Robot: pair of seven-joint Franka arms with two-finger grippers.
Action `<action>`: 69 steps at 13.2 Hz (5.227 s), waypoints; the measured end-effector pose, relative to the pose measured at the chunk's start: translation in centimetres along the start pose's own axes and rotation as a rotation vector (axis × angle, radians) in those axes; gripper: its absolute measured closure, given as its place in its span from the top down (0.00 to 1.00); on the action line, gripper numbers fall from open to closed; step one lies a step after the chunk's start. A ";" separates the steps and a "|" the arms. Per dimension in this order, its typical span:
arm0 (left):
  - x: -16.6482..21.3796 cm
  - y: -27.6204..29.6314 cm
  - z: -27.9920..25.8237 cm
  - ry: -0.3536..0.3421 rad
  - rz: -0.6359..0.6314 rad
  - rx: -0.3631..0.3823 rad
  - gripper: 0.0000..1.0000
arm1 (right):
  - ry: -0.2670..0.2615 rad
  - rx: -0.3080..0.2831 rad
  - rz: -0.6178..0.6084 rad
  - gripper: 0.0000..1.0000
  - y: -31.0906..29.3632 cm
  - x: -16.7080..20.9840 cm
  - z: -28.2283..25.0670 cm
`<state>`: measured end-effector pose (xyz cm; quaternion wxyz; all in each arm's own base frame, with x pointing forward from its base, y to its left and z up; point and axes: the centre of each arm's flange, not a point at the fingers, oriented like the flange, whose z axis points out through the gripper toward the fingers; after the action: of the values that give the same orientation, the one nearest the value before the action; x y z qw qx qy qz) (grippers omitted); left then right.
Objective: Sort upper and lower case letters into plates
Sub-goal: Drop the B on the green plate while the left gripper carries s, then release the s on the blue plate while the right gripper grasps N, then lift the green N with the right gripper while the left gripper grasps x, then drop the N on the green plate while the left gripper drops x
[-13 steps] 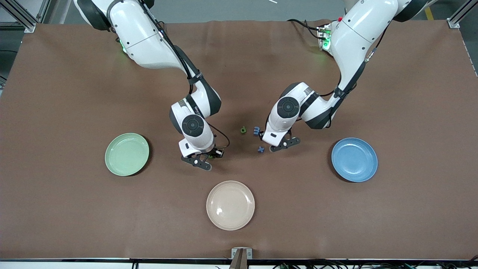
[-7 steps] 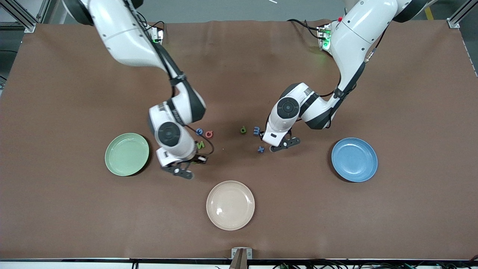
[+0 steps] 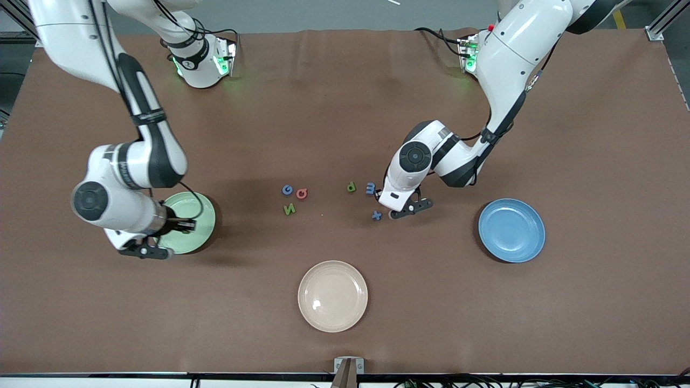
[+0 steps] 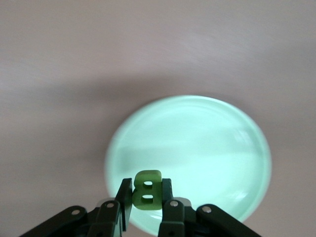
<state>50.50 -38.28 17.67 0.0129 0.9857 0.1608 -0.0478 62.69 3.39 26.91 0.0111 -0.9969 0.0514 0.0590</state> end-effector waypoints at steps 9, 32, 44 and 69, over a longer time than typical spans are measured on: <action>2.9 -0.9 -2.4 0.010 -0.042 0.031 0.28 | -0.011 0.002 -0.044 0.28 3.2 -4.8 8.3; 16.2 -16.7 -15.1 -0.025 -0.070 0.009 1.00 | 0.100 0.088 -0.054 0.98 -26.8 -11.0 9.5; 4.1 5.2 -3.5 -0.010 -0.511 -0.029 0.98 | 0.105 0.078 -0.066 0.71 -27.4 -10.9 11.2; 14.0 -1.7 -8.5 0.048 -0.669 0.015 0.26 | 0.017 0.017 -0.267 0.33 -2.1 -0.6 5.8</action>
<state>63.95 -31.89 24.75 -0.0147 0.8793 0.4753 -0.0272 61.66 5.72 21.30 0.0269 -0.9952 -0.0809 0.0480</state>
